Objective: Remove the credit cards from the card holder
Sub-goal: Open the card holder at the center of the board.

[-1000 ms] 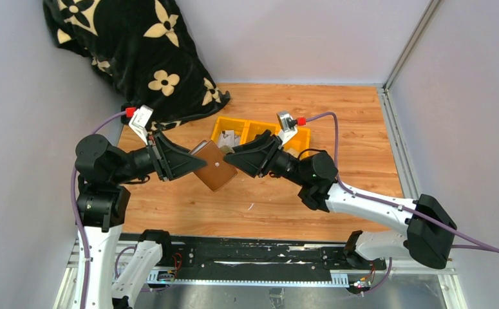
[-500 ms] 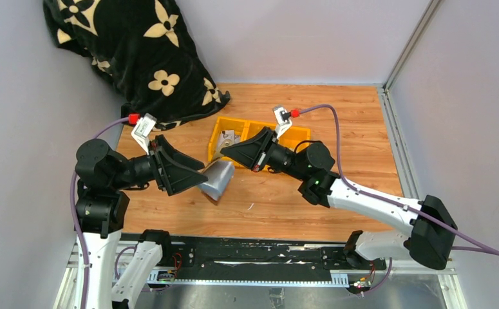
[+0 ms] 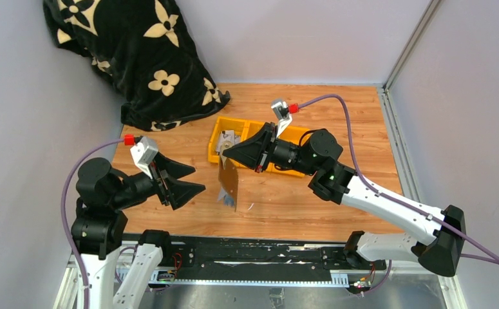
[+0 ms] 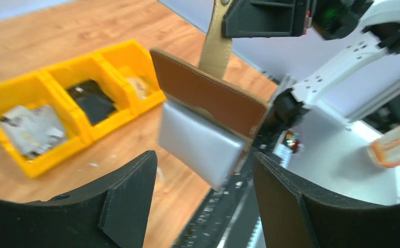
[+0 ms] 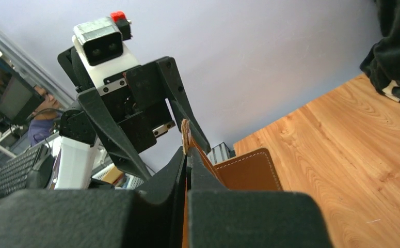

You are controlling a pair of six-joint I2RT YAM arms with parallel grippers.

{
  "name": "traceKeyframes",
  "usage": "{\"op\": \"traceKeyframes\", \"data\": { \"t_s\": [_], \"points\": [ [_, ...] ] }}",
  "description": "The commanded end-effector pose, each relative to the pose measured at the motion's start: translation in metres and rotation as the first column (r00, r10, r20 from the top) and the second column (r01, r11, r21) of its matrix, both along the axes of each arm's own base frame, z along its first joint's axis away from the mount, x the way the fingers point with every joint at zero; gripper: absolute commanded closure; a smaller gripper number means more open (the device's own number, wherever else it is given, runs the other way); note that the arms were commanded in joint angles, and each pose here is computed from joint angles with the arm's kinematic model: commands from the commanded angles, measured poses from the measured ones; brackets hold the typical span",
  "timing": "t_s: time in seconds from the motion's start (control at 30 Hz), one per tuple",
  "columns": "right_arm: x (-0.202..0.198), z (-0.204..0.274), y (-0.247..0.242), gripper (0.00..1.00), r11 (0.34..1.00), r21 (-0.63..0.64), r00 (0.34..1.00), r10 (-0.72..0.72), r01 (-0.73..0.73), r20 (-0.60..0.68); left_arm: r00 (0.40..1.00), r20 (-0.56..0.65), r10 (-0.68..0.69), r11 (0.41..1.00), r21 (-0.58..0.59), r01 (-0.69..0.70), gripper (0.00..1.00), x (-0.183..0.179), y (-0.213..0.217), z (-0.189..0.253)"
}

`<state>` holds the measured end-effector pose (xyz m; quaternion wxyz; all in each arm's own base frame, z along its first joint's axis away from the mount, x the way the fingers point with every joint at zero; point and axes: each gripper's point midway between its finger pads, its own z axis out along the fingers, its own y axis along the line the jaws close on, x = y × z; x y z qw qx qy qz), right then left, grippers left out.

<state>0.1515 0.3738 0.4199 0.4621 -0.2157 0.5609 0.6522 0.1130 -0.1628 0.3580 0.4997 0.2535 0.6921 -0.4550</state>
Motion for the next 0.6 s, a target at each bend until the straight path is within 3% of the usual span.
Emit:
{"op": "traceKeyframes", "data": {
  "t_s": [0.0, 0.27, 0.43, 0.57],
  "points": [
    [-0.022, 0.021, -0.001, 1.0, 0.997, 0.002, 0.993, 0.076, -0.076, 0.094, 0.971, 0.227, 0.078, 0.986, 0.129, -0.109, 0.27, 0.01, 0.017, -0.002],
    [-0.053, 0.033, 0.012, 1.0, 0.969, -0.024, 0.958, 0.246, -0.246, 0.149, 0.972, 0.236, -0.018, 0.975, 0.218, -0.035, 0.2, 0.0, 0.016, -0.029],
    [-0.073, 0.034, 0.022, 1.0, 0.939, -0.058, 0.923, 0.344, -0.339, 0.171, 0.966, 0.244, -0.083, 0.98, 0.197, 0.035, 0.03, -0.014, 0.009, -0.027],
    [-0.088, 0.035, 0.032, 1.0, 0.907, -0.079, 0.889, 0.421, -0.414, 0.181, 0.957, 0.266, -0.118, 0.977, 0.204, 0.064, 0.02, -0.016, 0.007, -0.026]
  ]
}}
